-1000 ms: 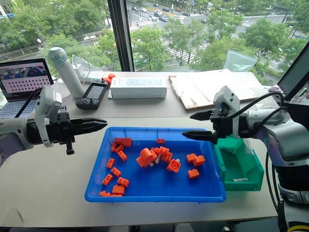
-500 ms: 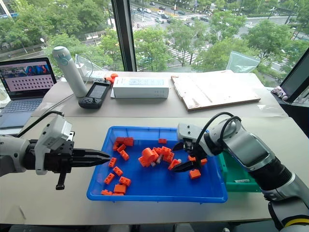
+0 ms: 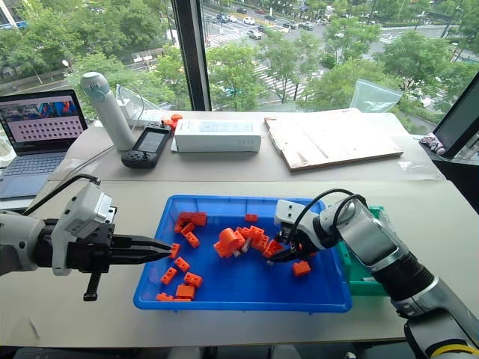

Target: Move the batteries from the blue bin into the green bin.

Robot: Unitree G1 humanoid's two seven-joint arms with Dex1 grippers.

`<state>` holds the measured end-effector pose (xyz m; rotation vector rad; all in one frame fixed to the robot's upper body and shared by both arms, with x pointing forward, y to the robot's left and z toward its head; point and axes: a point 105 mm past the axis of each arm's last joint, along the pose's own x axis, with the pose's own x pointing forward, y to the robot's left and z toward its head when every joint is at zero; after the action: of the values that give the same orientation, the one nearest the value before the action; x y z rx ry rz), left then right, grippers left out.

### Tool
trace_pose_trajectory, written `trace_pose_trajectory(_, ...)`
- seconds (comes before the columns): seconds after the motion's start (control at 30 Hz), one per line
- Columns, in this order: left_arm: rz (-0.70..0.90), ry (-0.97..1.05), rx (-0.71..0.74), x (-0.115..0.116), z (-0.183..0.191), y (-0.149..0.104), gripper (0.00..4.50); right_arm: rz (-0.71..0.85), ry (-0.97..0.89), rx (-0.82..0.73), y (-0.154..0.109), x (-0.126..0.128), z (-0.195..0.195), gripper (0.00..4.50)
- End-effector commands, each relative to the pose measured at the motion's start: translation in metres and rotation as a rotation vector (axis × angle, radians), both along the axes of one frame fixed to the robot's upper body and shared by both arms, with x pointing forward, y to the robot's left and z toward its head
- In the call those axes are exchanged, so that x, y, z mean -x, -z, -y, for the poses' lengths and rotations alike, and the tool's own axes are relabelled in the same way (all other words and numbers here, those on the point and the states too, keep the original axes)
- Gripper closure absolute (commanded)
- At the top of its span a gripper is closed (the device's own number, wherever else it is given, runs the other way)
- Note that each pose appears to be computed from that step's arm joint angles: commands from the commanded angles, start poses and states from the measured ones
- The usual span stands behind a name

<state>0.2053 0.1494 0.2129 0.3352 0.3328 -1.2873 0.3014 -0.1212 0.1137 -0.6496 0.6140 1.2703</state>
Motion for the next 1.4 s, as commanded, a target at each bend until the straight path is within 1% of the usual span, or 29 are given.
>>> trace_pose_trajectory(0.03, 0.034, 0.029, -0.02, 0.002, 0.001, -0.004, 4.15, 0.034, 0.004, -0.004, -0.004, -0.001, 0.001, 3.08)
trace_pose_trajectory(0.13, 0.028, 0.039, -0.023, 0.003, 0.0, -0.004, 4.15, 0.045, 0.019, -0.015, -0.012, -0.004, 0.005, 3.08)
trace_pose_trajectory(0.23, 0.025, 0.046, -0.021, 0.004, 0.0, -0.005, 4.15, 0.093, 0.066, -0.031, -0.032, -0.016, 0.019, 3.08)
trace_pose_trajectory(0.33, 0.025, 0.048, -0.023, 0.004, 0.0, -0.004, 4.15, 0.167, 0.129, -0.01, -0.045, -0.033, 0.035, 3.08)
trace_pose_trajectory(0.43, 0.025, 0.047, -0.012, 0.003, 0.001, -0.005, 4.15, 0.253, 0.213, 0.051, -0.049, -0.055, 0.056, 3.08)
trace_pose_trajectory(0.5, 0.024, 0.044, -0.006, 0.003, 0.001, -0.005, 4.15, 0.284, 0.233, 0.082, -0.049, -0.063, 0.063, 3.08)
trace_pose_trajectory(0.57, 0.029, 0.043, -0.009, 0.002, 0.001, -0.005, 4.15, 0.302, 0.239, 0.09, -0.052, -0.067, 0.065, 2.08)
trace_pose_trajectory(0.6, 0.031, 0.043, -0.01, 0.002, 0.001, -0.005, 4.15, 0.306, 0.238, 0.091, -0.053, -0.068, 0.065, 1.92)
trace_pose_trajectory(0.7, 0.036, 0.043, -0.012, 0.002, 0.002, -0.005, 4.15, 0.367, 0.219, 0.093, -0.068, -0.071, 0.067, 0.89)
trace_pose_trajectory(0.77, 0.041, 0.04, -0.017, 0.002, 0.001, -0.006, 4.15, 0.385, 0.157, 0.064, -0.079, -0.066, 0.062, 0.3)
trace_pose_trajectory(0.83, 0.041, 0.038, -0.019, 0.002, 0.0, -0.006, 4.15, 0.347, 0.069, 0.01, -0.084, -0.053, 0.048, 0.3)
trace_pose_trajectory(0.9, 0.04, 0.037, -0.021, 0.002, 0.0, -0.006, 4.15, 0.255, -0.056, -0.039, -0.079, -0.03, 0.028, 0.3)
trace_pose_trajectory(0.97, 0.04, 0.038, -0.023, 0.002, 0.0, -0.006, 4.15, 0.2, -0.113, -0.055, -0.07, -0.017, 0.015, 0.3)
trace_pose_trajectory(1.07, 0.042, 0.04, -0.025, 0.001, 0.0, -0.006, 4.15, 0.178, -0.107, -0.024, -0.049, -0.016, 0.007, 0.3)
trace_pose_trajectory(1.13, 0.044, 0.041, -0.027, 0.001, 0.0, -0.007, 4.15, 0.157, -0.079, -0.026, -0.038, -0.016, 0.002, 0.3)
trace_pose_trajectory(1.27, 0.045, 0.037, -0.032, 0.002, -0.001, -0.007, 4.15, 0.146, -0.011, 0.025, -0.015, -0.018, -0.002, 0.3)
trace_pose_trajectory(1.4, 0.045, 0.03, -0.04, 0.002, -0.002, -0.006, 4.15, 0.135, 0.055, 0.001, -0.006, -0.02, -0.015, 0.3)
